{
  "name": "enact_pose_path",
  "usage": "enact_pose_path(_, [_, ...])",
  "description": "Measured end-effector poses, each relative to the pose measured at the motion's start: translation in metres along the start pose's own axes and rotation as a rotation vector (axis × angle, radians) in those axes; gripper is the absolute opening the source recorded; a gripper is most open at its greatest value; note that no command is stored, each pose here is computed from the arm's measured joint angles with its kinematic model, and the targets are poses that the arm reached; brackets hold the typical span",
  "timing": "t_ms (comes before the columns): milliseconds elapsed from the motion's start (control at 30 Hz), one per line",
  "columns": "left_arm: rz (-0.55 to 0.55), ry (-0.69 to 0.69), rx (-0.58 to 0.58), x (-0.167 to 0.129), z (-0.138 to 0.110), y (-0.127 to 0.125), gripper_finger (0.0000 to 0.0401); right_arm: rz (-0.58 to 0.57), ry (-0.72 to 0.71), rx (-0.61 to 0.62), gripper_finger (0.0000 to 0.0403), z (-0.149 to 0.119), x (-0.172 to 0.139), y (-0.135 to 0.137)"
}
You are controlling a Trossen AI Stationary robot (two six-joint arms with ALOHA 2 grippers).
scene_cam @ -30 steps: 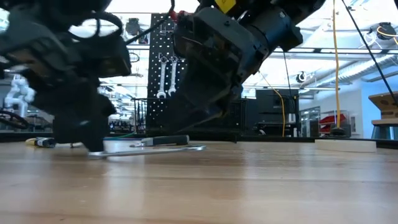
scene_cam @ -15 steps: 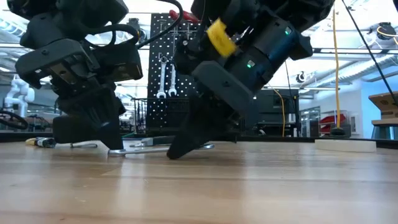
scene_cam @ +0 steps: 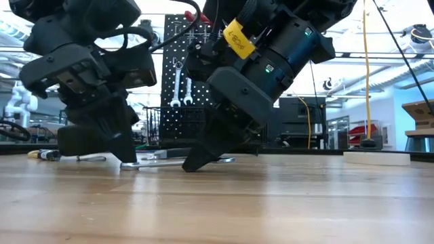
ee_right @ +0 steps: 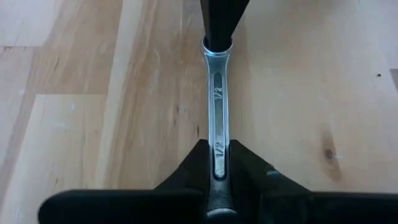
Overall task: Hang tools onto peg board
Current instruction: Hang the wrench on the peg board
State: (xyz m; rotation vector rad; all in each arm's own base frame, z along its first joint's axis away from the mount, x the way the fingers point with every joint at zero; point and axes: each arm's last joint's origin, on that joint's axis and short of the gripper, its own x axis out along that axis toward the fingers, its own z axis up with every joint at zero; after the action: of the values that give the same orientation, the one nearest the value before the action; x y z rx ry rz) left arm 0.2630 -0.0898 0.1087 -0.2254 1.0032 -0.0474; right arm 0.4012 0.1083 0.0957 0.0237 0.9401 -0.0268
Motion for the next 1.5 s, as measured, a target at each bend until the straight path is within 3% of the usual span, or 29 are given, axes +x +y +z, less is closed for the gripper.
enact_pose_path(267, [-0.015, -0.071, 0.09, -0.009, 0.009, -0.004, 0.0033, 0.0, -0.015, 0.004, 0.003, 0.003, -0.005, -0.001])
enact_pose_path(533, [-0.075, -0.239, 0.179, -0.064, 0.027, -0.011, 0.0076, -0.055, -0.036, -0.024, 0.003, 0.011, -0.026, -0.004])
enact_pose_path(733, [-0.069, -0.492, 0.237, -0.111, 0.029, -0.022, 0.0076, -0.21, -0.033, -0.062, 0.003, 0.011, -0.045, -0.001])
enact_pose_path(833, [-0.047, -0.636, 0.237, -0.122, 0.026, -0.024, 0.0076, -0.21, -0.04, -0.072, 0.003, 0.011, -0.055, 0.004])
enact_pose_path(967, [-0.12, -0.888, 0.247, -0.128, 0.021, -0.026, 0.0076, -0.209, -0.103, -0.052, 0.003, 0.008, -0.072, 0.001])
enact_pose_path(1100, [-0.095, -1.042, 0.219, -0.124, 0.013, -0.019, 0.0076, -0.245, -0.223, 0.017, 0.003, 0.001, -0.098, -0.009])
enact_pose_path(1300, [-0.054, -1.172, 0.133, -0.119, 0.011, -0.008, 0.0077, -0.229, -0.549, 0.137, 0.003, -0.001, -0.142, -0.017])
enact_pose_path(1500, [-0.056, -1.26, 0.092, -0.112, 0.025, -0.009, 0.0077, -0.21, -0.814, 0.098, 0.003, 0.019, -0.179, -0.021])
